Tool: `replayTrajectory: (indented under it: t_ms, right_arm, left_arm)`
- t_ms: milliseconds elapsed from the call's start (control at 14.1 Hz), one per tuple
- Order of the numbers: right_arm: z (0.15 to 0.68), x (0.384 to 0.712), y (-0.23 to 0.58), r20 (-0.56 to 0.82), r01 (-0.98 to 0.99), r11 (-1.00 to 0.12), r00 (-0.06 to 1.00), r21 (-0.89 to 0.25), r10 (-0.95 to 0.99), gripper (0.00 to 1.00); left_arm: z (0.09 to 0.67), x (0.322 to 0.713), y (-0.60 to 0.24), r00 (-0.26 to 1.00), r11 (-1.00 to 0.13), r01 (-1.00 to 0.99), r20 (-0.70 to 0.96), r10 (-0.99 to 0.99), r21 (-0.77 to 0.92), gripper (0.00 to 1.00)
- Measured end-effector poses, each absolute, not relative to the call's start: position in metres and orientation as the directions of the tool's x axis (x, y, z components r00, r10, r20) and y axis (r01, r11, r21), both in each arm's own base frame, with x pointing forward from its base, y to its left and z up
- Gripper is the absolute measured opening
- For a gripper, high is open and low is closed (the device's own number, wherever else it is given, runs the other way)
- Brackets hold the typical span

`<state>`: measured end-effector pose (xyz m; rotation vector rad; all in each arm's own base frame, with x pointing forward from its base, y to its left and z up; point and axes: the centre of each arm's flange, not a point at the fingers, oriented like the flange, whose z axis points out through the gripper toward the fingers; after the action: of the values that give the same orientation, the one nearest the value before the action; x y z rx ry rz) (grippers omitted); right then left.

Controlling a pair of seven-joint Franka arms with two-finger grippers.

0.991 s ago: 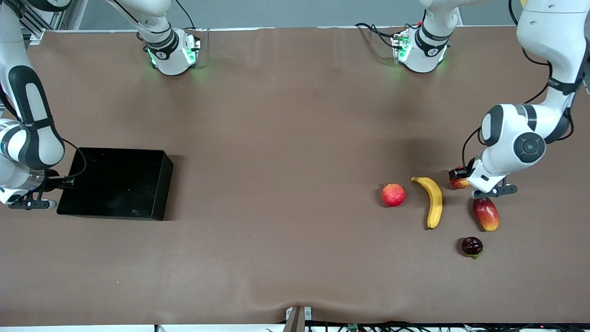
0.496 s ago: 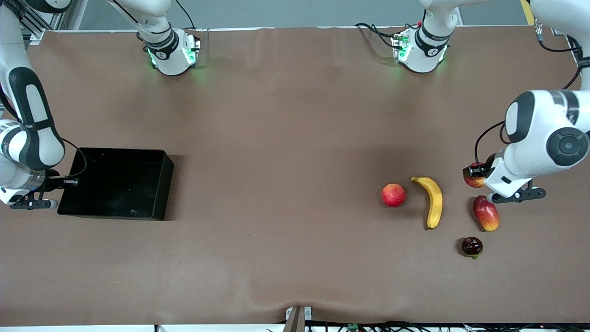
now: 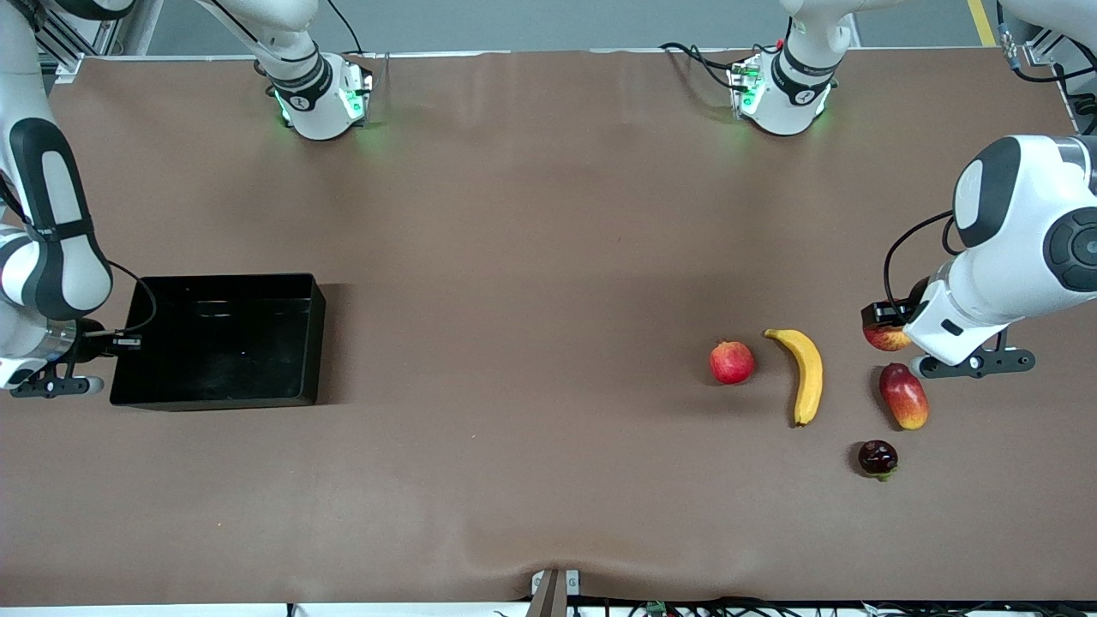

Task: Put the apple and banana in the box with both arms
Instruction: 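Grasp the red apple with the left gripper while the right gripper grips the box rim, then pull the box toward the fruit with the right gripper while the left gripper lifts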

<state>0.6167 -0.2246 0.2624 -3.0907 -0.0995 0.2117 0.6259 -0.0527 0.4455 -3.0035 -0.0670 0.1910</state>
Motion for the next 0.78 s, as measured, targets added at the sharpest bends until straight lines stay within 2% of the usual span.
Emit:
replayTrajectory:
  t_ms: [212,566,779]
  right_arm:
    - [0.314,0.632,-0.170,-0.182,0.074,-0.996,0.980,-0.052,0.082,0.04]
    - [0.435,0.641,-0.033,-0.229,0.139,-0.989,0.962,-0.049,0.147,0.04]
    - [0.453,0.638,0.052,-0.223,0.169,-0.974,0.954,-0.149,0.199,0.04]
  left_arm:
    - [0.454,0.625,-0.065,0.992,-0.991,0.027,-0.122,0.043,-0.129,0.71]
    - [0.461,0.620,-0.102,0.991,-0.991,0.058,-0.113,0.073,-0.124,0.71]
    - [0.461,0.619,-0.107,0.990,-0.989,0.076,-0.110,0.090,-0.124,0.71]
